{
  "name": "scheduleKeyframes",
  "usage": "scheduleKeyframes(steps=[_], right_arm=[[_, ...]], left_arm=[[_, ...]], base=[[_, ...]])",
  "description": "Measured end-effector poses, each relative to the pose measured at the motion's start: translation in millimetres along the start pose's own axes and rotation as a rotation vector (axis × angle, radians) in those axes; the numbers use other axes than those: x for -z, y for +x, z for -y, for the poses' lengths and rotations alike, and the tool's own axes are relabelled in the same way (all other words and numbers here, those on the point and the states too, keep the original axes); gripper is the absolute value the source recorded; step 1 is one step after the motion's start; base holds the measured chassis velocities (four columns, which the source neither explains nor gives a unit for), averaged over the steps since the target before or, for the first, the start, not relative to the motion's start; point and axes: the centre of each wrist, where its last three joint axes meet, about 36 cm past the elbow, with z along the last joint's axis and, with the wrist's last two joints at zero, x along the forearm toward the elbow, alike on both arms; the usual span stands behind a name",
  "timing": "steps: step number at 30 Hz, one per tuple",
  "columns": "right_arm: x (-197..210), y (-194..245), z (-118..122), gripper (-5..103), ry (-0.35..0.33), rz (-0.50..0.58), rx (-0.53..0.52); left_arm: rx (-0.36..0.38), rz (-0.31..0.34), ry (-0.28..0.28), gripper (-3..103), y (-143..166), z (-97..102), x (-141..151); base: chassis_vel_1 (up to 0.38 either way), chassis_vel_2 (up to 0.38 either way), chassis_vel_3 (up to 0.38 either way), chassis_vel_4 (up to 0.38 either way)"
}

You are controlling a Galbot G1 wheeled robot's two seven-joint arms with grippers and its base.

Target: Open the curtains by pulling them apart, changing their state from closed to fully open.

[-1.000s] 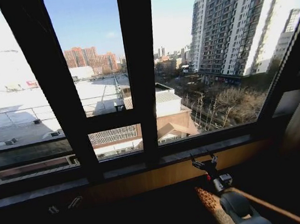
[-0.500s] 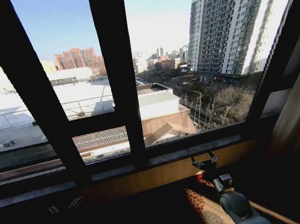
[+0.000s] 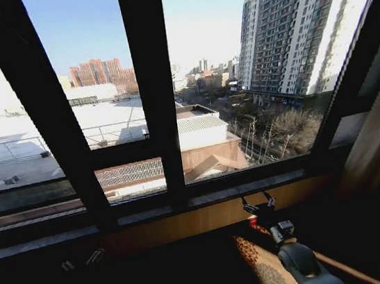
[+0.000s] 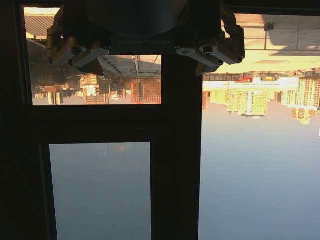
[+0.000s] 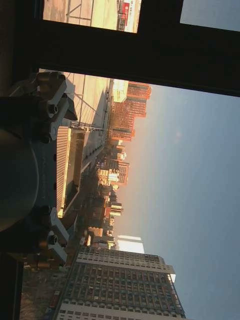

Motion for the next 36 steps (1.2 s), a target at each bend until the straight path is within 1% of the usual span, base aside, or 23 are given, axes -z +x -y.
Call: scheduleKeyframes(steps=[5, 11, 15, 21, 29, 33, 36], right_arm=[[0.0, 0.0, 0.0, 100, 0.000, 0.000, 0.000], [0.0, 0.0, 0.0, 100, 0.000, 0.000, 0.000], [0.0, 0.0, 0.0, 100, 0.000, 0.000, 0.000], [0.0, 0.0, 0.0, 100, 0.000, 0.000, 0.000], [0.0, 0.0, 0.0, 100, 0.000, 0.000, 0.000], [0.0, 0.0, 0.1, 100, 0.000, 0.000, 0.000], [0.0, 0.0, 0.1, 100, 0.000, 0.000, 0.000]], left_arm=[[0.000, 0.000, 0.000, 100, 0.0, 0.0, 0.0], [0.000, 0.000, 0.000, 100, 0.1, 0.0, 0.0], [0.000, 0.000, 0.000, 100, 0.1, 0.0, 0.0], [0.000, 0.000, 0.000, 100, 0.0, 0.1, 0.0], [0.000, 0.000, 0.000, 100, 0.0, 0.2, -0.1], [0.000, 0.000, 0.000, 100, 0.1, 0.2, -0.1], [0.000, 0.000, 0.000, 100, 0.2, 0.2, -0.1]], base=[[0.257, -0.208, -0.234, 0.233], [0.237, -0.331, -0.240, 0.318], [0.105, -0.337, -0.088, 0.343], [-0.044, -0.304, 0.059, 0.293], [-0.126, -0.340, 0.123, 0.359], [0.035, -0.327, -0.072, 0.353], [0.228, -0.292, -0.178, 0.274]])
